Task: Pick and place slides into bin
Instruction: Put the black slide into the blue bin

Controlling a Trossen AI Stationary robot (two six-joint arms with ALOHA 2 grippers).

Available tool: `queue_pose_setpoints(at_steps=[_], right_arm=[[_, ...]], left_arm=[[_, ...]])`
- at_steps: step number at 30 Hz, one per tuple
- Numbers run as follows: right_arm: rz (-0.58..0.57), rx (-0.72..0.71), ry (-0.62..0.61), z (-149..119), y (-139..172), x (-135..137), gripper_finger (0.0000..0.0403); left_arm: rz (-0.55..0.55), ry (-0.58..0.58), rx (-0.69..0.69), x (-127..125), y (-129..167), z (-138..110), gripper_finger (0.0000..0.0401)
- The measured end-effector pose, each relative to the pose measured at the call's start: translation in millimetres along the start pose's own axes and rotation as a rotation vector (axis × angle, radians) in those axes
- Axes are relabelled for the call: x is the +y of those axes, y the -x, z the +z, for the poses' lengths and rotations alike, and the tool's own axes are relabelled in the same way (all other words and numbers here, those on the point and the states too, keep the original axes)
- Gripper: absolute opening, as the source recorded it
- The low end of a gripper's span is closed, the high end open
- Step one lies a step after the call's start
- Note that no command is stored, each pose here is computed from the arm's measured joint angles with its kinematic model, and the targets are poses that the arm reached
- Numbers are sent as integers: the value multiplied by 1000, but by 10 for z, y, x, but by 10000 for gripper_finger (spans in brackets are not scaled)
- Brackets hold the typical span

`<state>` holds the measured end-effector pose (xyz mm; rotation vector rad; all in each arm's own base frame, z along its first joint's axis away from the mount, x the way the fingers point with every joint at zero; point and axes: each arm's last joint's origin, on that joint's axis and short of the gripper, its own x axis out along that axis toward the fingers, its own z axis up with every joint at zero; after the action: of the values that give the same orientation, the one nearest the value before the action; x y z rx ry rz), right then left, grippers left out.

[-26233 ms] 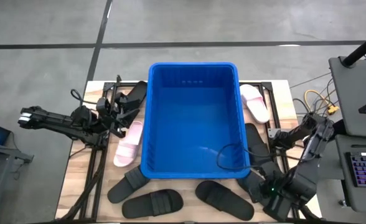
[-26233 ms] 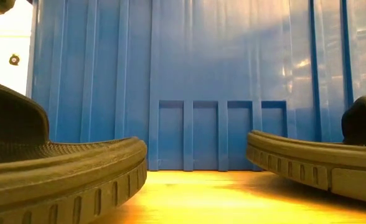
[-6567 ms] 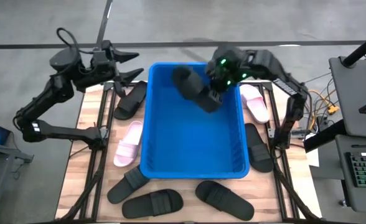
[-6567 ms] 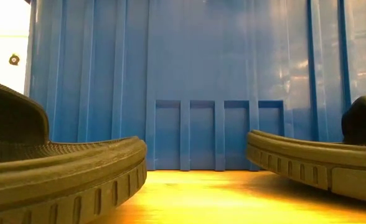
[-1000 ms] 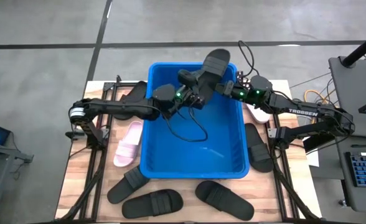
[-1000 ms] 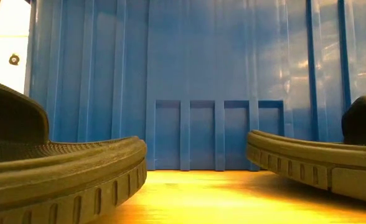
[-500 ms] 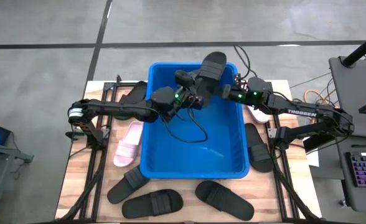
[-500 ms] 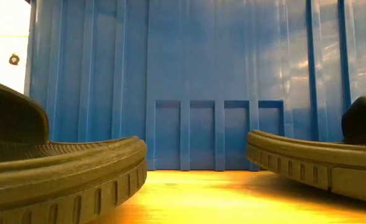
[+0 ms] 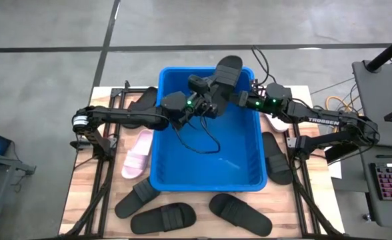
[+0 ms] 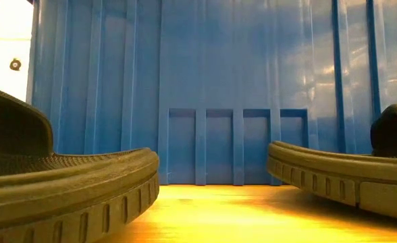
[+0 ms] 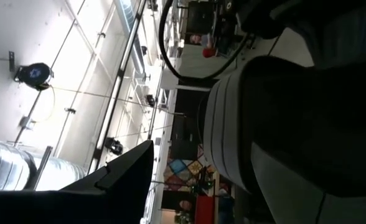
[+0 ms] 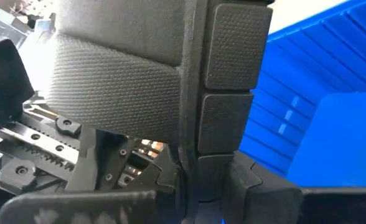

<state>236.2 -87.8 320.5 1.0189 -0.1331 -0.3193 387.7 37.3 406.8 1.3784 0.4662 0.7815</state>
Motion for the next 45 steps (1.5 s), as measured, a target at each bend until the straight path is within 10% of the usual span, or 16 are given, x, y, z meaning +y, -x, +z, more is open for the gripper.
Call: queue_pose_setpoints(at_steps=[34, 45], right_arm=[[74, 81, -37, -312, 21, 221, 53], [97, 103, -28, -356, 33, 261, 53]], left_arm=[[-7, -7, -8, -33, -50, -49, 251], [-8, -1, -7, -39, -52, -48, 131]])
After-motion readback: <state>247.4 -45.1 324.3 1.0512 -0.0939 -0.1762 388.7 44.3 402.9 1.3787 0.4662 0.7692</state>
